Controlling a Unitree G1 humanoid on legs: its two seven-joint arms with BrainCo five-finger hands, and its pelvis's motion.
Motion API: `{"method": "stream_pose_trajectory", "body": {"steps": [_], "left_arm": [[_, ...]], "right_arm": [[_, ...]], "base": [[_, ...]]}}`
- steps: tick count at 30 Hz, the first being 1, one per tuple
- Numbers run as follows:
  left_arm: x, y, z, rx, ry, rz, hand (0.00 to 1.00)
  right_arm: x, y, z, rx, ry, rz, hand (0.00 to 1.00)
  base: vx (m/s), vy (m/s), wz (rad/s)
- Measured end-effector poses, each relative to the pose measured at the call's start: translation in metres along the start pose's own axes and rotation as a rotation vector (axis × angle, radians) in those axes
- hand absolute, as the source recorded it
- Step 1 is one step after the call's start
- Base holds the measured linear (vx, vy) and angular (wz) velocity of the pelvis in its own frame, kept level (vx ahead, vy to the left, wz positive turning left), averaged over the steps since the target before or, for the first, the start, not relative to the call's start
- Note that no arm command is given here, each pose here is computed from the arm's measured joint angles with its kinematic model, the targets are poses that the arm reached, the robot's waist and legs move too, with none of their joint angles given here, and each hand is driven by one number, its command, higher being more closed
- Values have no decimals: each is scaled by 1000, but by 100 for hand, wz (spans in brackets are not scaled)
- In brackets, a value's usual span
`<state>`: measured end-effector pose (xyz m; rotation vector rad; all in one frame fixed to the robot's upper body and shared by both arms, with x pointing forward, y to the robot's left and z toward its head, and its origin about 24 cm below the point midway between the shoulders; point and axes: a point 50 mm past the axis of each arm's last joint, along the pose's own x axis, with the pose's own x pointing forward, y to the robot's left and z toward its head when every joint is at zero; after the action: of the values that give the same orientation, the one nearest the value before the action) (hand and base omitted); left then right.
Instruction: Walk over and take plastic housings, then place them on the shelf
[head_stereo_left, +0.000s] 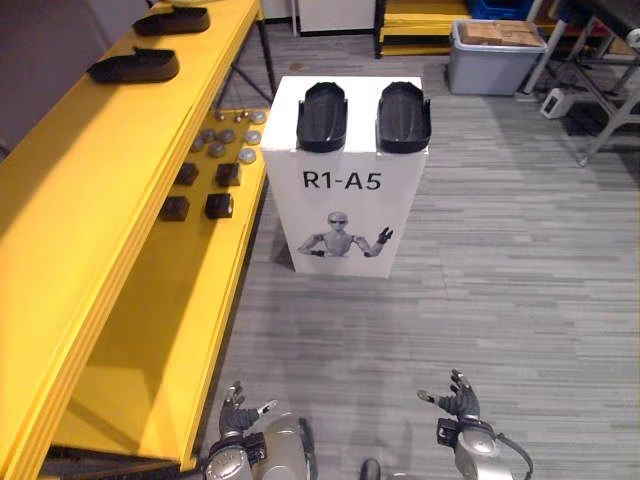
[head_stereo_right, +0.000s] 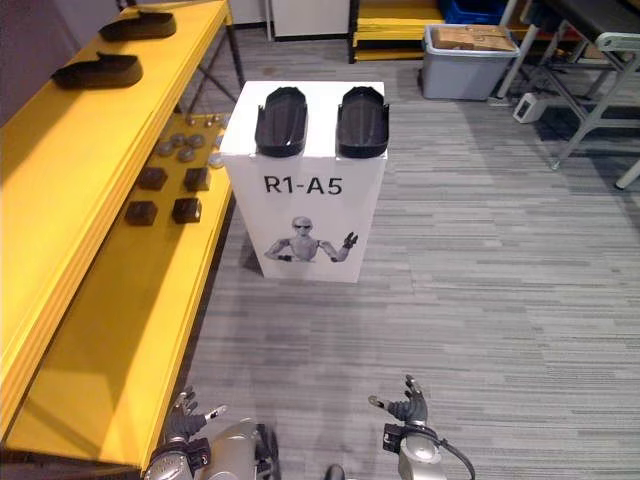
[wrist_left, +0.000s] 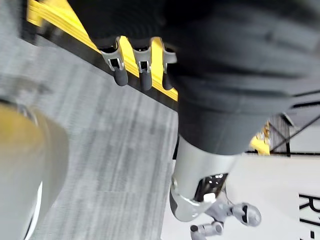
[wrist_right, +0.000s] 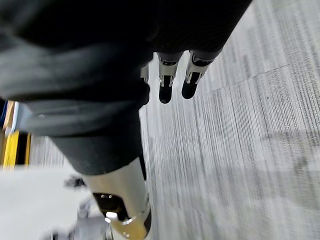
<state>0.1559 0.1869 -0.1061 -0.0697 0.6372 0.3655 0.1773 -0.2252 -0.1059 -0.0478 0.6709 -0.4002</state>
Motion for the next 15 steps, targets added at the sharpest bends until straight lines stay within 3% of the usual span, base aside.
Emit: {"method": "stream_pose_trajectory", "body": {"steps": [9,15], "left_arm": [[-5,9,-14,59,54,0,0],[3,7,-1,46,13,-7,0]], "right_arm": [[-14,3,-36,-56,121,26,0],[-13,9,-31,-72,102,54,0]], "base": [[510,229,-28],[457,-9,51]]}}
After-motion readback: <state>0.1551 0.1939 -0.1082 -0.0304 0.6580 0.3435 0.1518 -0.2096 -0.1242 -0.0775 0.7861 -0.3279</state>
